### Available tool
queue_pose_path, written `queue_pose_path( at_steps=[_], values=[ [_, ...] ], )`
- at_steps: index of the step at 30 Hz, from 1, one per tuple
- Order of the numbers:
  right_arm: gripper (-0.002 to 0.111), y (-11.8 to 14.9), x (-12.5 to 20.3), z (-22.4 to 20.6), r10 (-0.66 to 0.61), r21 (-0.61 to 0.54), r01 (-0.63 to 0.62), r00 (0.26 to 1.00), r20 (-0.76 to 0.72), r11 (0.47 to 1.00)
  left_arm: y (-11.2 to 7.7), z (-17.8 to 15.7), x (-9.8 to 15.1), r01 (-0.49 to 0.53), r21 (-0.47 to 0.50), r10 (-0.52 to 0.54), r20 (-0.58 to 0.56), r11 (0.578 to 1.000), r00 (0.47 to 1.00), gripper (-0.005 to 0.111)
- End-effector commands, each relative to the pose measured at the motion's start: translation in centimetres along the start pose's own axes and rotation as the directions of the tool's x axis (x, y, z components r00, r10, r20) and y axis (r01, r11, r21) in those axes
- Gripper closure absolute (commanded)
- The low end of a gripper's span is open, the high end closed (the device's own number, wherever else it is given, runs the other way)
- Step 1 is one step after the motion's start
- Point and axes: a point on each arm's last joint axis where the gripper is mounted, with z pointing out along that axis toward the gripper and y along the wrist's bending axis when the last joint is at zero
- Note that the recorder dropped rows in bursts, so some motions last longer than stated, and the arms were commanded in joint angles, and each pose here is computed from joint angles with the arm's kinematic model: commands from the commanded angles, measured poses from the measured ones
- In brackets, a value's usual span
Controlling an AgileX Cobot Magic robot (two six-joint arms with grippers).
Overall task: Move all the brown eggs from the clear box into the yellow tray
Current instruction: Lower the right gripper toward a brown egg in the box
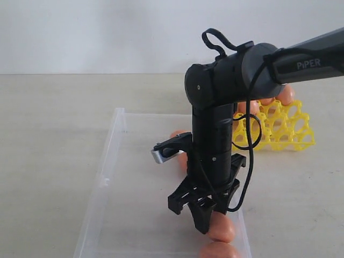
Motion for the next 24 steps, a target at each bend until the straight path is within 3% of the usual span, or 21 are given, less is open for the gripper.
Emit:
queue_pose_path(
  at_steps=[1,7,10,16,24],
  values=[
    [0.086,-0.2,0.0,-0.1,-0.006,-0.002,0.006,1.000,-0.010,1.000,0.0,0.0,0.0,0.001,-0.002,-0.001,0.006,1.000,1.000,0.103],
    [0.108,-0.2,0.0,-0.1,-0.052,-0.003,0.052,0.999,-0.010,0.999,0.0,0.0,0.0,0.001,-0.002,-0.001,0.006,1.000,1.000,0.103],
    [0.108,-0.1,-0.1,-0.1,-0.052,-0.004,0.052,0.999,0.010,0.999,0.0,0.0,0.0,0.001,-0.002,-0.001,0.006,1.000,1.000,0.103],
    [0.108,0.1,-1.7,-0.3,-0.019,-0.021,0.023,0.983,0.183,1.000,0.0,0.0,0.0,0.001,-0.002,-0.001,0.006,1.000,1.000,0.103],
    [0.108,0.3,-3.4,-1.7,0.034,-0.037,-0.021,0.908,0.417,0.999,0.0,0.0,0.0,0.001,-0.002,-0.001,0.006,1.000,1.000,0.103]
  ],
)
